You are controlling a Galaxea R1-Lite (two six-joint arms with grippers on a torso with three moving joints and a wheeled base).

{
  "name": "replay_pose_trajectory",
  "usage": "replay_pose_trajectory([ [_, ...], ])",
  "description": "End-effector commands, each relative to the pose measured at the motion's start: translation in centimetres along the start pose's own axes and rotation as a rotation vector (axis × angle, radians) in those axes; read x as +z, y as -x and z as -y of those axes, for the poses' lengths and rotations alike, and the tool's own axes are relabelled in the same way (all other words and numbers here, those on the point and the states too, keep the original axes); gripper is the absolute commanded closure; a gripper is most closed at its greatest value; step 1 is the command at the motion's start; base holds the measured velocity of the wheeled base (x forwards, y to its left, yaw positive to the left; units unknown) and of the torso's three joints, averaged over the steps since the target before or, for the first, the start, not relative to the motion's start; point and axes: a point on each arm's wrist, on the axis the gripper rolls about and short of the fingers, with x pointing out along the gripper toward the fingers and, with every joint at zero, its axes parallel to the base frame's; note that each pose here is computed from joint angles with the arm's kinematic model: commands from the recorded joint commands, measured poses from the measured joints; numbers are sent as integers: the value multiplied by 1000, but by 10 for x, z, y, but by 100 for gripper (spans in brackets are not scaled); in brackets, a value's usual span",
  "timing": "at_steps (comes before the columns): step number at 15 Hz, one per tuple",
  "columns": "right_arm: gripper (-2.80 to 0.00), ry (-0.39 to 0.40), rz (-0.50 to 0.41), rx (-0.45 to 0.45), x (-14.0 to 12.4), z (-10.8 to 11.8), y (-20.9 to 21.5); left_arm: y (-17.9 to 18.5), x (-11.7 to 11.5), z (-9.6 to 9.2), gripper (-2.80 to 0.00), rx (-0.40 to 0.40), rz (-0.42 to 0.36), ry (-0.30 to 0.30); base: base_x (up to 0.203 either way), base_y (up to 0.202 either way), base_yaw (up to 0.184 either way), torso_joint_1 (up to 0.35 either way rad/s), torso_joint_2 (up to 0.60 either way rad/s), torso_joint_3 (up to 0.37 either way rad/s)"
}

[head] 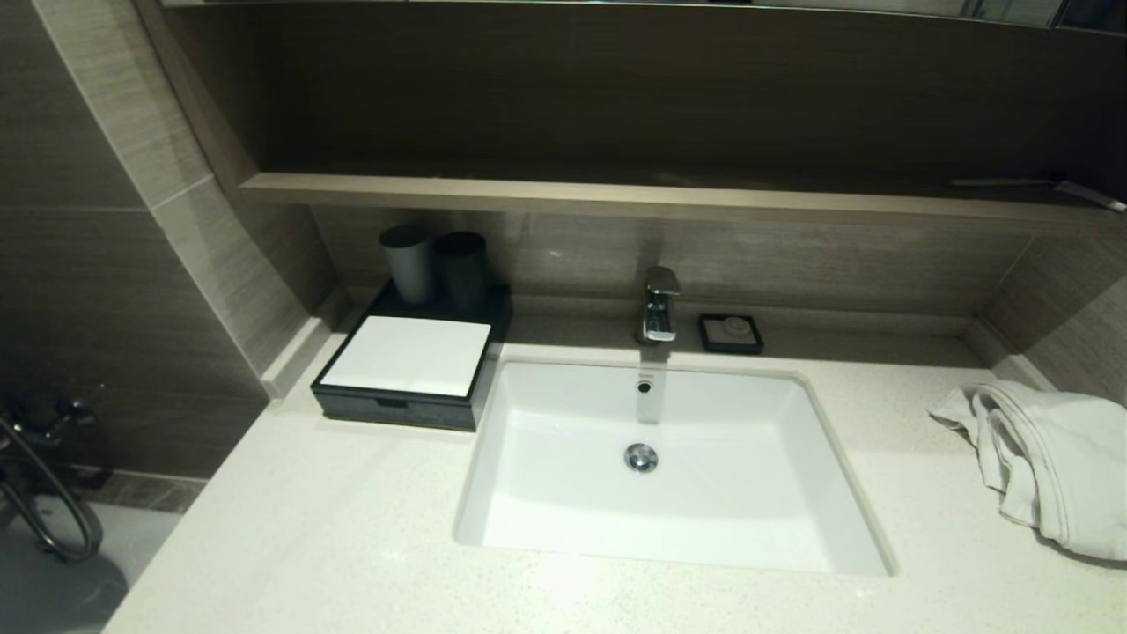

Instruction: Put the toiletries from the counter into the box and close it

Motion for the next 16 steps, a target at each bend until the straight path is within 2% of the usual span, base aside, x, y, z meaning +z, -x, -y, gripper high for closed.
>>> replay_pose_trajectory([
  [1, 0, 0, 0, 0, 0, 0, 0, -1, -4, 0, 0, 1, -11, -4, 0, 0, 0, 0, 0, 0],
  [5, 0, 0, 0, 0, 0, 0, 0, -2, -9, 0, 0, 2, -42, -5, 0, 0, 0, 0, 0, 0],
  [6, 0, 0, 0, 0, 0, 0, 0, -1, -11, 0, 0, 0, -69, -2, 0, 0, 0, 0, 0, 0],
  [16, 0, 0, 0, 0, 0, 0, 0, -1, -12, 0, 0, 1, -66, 5, 0, 0, 0, 0, 0, 0],
])
